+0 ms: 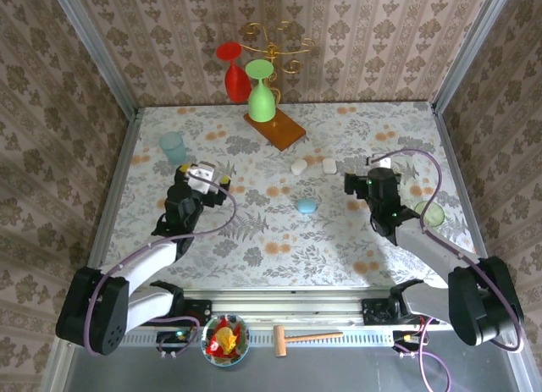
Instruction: Insert wireless bluetooth earbuds into charging case
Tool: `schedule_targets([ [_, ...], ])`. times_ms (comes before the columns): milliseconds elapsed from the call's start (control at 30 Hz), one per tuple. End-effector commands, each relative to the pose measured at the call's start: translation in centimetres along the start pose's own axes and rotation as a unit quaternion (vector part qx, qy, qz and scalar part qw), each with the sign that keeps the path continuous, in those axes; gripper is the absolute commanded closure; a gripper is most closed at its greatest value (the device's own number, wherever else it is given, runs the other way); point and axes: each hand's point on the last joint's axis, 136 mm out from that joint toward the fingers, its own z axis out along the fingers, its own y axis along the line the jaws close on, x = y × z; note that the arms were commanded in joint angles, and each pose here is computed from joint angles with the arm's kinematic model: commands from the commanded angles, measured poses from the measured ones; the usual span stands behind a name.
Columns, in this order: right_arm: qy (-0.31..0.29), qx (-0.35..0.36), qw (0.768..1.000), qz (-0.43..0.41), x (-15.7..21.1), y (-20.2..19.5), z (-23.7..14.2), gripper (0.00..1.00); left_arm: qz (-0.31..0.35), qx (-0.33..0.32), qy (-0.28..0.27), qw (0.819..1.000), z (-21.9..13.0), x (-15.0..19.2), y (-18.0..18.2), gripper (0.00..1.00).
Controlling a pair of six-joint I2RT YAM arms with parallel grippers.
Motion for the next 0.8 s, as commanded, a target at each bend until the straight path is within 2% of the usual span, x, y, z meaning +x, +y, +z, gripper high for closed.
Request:
schedule_targets([
  [0,-0.043,0.032,0.998,-0.016,-0.4,-2.5,1.4,0.0,0.013,-0.049,0.03,0.998,0.5,2.0,2.5,0.01],
  [100,-0.047,0.024,0.999,0.007,0.5,-3.2,2.9,0.0,-0.003,-0.059,0.053,0.997,1.3,4.1,3.7,0.0],
  [233,-0.072,0.004,0.997,0.0,-0.8,-2.8,3.8,0.0,-0.016,-0.067,0.072,0.995,2.5,6.4,5.0,0.0],
  [333,-0.059,-0.012,0.998,0.007,0.9,-2.6,5.6,0.0,-0.029,-0.072,0.077,0.994,3.3,6.7,6.5,0.0],
  [467,-0.059,-0.035,0.997,0.024,1.6,-2.9,5.9,0.0,-0.091,-0.081,0.077,0.99,4.0,8.5,9.1,0.0],
  [600,-0.057,-0.037,0.997,0.022,1.7,-2.8,6.0,0.0,-0.102,-0.077,0.084,0.988,4.4,9.8,9.0,0.0],
  [767,-0.057,-0.037,0.997,0.022,1.7,-2.8,6.0,0.0,-0.095,-0.079,0.081,0.989,4.4,9.7,9.0,0.0],
])
